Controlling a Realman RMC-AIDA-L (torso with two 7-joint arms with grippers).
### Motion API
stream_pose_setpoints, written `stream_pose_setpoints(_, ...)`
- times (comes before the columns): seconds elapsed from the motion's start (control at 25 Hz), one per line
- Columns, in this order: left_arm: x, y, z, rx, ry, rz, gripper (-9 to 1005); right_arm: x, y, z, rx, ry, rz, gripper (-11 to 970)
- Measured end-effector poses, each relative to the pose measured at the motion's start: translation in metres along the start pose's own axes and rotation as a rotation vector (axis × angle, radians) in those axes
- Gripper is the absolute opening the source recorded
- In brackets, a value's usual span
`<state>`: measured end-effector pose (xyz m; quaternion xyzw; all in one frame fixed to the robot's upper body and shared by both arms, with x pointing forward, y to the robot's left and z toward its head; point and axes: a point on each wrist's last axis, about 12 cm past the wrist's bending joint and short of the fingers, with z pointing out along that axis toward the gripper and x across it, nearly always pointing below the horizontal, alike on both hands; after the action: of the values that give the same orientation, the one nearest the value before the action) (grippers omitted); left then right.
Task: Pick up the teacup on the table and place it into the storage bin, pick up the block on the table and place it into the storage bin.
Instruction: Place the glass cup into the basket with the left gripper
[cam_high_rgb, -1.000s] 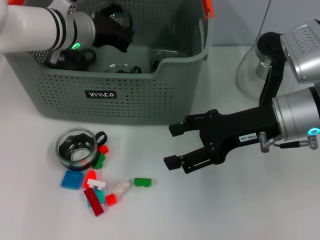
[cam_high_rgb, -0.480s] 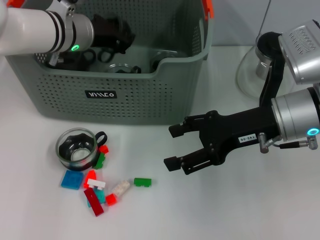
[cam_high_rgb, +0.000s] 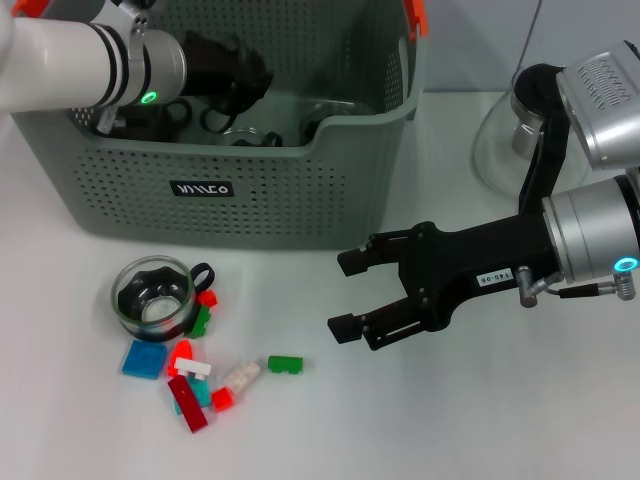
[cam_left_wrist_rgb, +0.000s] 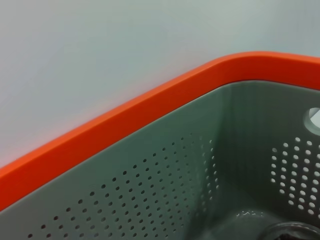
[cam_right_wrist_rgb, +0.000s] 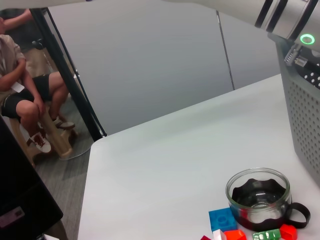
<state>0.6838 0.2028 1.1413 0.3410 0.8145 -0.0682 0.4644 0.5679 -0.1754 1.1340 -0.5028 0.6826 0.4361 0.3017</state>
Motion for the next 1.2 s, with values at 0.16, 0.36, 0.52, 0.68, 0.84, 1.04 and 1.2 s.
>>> stream_pose_setpoints(0.16,0.001,0.001,-0.001,0.001,0.002,-0.007,340,0.0,0.0,0.0,0.0,0.0,0.002,939)
stream_pose_setpoints(0.36,0.004,0.002,-0.002,-0.004,0.003,-0.02,408,0.001,0.001,-0.001,0.0,0.0,0.004,939)
stream_pose_setpoints(0.52,0.006,0.004,-0.003,-0.008,0.004,-0.033,539,0.002,0.001,-0.001,-0.002,0.0,0.006,939)
stream_pose_setpoints(0.68,0.006,0.006,-0.006,-0.005,0.002,-0.062,660,0.002,0.001,-0.001,-0.004,0.0,0.007,939)
stream_pose_setpoints(0.84,0.0,0.014,-0.019,0.018,-0.015,-0.116,729,0.003,0.001,-0.001,-0.005,0.0,0.008,939)
stream_pose_setpoints(1.04,-0.02,0.024,-0.064,0.071,-0.114,-0.166,833,0.002,0.001,-0.005,-0.005,0.001,0.006,939)
stream_pose_setpoints(1.2,-0.044,0.011,-0.105,0.125,-0.18,-0.115,878,0.001,0.001,-0.009,-0.005,-0.011,0.006,939)
